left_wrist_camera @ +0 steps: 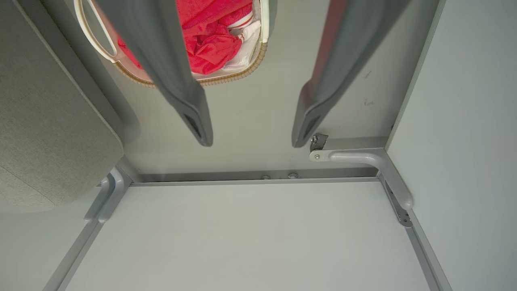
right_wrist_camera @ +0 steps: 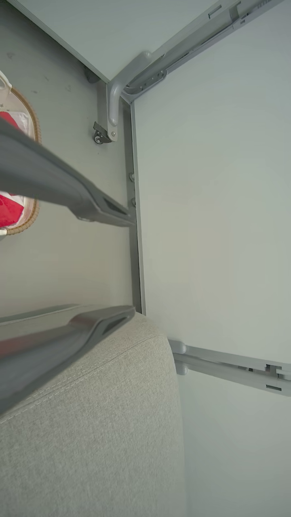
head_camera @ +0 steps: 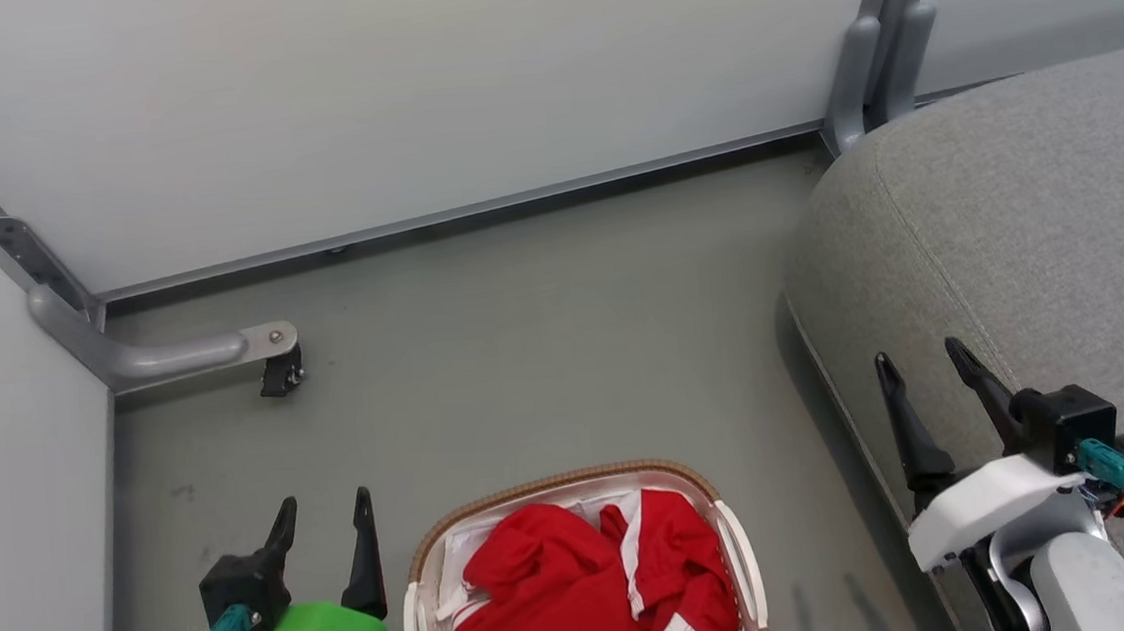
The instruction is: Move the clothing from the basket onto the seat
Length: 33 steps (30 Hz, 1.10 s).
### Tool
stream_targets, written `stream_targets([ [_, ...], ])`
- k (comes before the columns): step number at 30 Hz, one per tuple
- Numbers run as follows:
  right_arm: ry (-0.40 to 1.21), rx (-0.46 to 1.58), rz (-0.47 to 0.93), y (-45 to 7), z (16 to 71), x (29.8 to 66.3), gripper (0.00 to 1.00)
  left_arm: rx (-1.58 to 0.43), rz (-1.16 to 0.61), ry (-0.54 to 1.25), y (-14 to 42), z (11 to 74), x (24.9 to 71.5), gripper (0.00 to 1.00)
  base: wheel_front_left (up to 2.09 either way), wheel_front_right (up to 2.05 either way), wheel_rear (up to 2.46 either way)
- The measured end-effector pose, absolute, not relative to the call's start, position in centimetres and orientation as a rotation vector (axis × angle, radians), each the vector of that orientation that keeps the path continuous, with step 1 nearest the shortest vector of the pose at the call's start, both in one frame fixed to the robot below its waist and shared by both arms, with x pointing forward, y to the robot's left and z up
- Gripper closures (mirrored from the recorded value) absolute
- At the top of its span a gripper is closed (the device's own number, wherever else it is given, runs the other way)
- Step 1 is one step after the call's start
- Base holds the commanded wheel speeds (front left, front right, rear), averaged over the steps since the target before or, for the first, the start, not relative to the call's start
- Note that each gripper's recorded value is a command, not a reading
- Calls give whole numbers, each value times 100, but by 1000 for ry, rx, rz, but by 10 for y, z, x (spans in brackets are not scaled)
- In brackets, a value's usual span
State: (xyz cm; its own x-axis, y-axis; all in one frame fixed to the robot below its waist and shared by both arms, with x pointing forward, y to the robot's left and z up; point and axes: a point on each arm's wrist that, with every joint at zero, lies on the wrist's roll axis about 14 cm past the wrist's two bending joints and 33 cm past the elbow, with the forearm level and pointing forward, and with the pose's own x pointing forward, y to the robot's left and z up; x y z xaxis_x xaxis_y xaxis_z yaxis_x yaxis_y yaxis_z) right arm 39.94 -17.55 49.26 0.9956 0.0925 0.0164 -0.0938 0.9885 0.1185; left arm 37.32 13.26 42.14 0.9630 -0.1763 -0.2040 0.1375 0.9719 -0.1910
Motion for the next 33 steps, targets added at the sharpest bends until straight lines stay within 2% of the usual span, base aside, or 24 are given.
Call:
stream_targets([
  [9, -31, 53, 99, -174, 491, 430, 0, -118, -337, 282, 83, 397, 414, 0, 0, 0, 0],
  [16, -24, 5, 100, -176, 480, 452, 0, -46, -500, 386, 47, 351, 433, 0, 0, 0, 0],
  [23, 35, 7, 80, -186, 451, 463, 0, 15, -650, 536, 21, 288, 431, 0, 0, 0, 0],
  [33, 151, 20, 34, -204, 400, 467, 0, 58, -765, 720, 10, 204, 420, 0, 0, 0, 0],
])
